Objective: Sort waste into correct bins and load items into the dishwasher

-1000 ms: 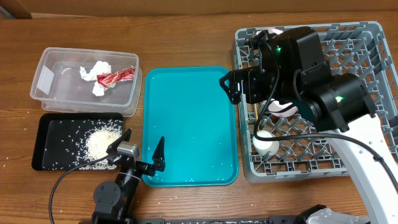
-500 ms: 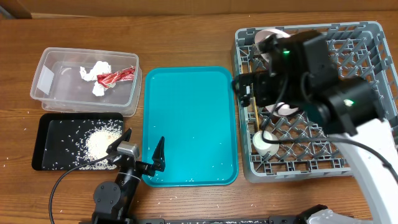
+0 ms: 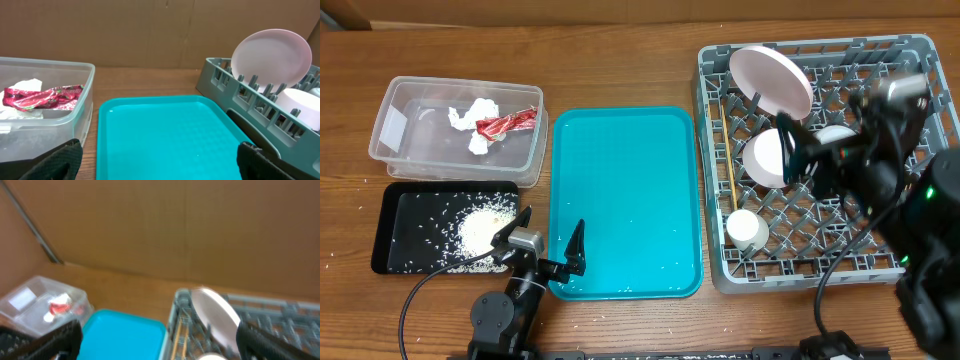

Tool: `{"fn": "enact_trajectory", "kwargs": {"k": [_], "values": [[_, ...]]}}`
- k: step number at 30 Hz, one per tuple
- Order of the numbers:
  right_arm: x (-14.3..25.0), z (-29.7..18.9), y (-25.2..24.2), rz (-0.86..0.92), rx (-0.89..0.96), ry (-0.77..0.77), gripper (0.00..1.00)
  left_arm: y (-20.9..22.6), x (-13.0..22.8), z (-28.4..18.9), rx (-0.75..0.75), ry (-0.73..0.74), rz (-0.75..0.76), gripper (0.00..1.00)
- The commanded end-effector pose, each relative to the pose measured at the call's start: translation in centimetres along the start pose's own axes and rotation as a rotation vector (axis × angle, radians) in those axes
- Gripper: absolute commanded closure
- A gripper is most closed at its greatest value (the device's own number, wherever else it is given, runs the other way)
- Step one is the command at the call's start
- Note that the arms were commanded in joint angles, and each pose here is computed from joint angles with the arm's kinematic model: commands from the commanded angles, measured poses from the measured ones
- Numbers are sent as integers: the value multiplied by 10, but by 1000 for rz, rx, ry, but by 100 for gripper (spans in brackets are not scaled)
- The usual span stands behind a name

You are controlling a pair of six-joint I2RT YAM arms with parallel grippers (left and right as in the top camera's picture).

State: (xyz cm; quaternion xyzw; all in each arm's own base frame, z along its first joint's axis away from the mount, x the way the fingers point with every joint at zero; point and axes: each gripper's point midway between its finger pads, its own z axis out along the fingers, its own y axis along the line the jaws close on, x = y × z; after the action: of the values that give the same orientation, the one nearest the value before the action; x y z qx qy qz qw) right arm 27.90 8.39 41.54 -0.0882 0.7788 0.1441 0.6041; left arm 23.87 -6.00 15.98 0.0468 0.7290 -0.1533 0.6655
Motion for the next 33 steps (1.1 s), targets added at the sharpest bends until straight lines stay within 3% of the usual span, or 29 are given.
{"fn": "enact_trajectory", "kwargs": {"k": [1, 10, 14, 21, 25, 33], "values": [[61, 4, -15, 22, 30, 15, 0, -2, 1, 0, 11, -2, 19, 0], [174, -5, -28, 36, 18, -119, 0, -2, 1, 0, 11, -2, 19, 0], [201, -8, -28, 27, -1, -162, 0, -2, 1, 0, 11, -2, 19, 0], [225, -1, -31, 14, -6, -221, 0, -2, 1, 0, 11, -2, 19, 0], [224, 5, -33, -6, -10, -310, 0, -2, 1, 0, 11, -2, 19, 0], [219, 3, -37, -9, 14, -327, 0, -2, 1, 0, 11, -2, 19, 0]]}}
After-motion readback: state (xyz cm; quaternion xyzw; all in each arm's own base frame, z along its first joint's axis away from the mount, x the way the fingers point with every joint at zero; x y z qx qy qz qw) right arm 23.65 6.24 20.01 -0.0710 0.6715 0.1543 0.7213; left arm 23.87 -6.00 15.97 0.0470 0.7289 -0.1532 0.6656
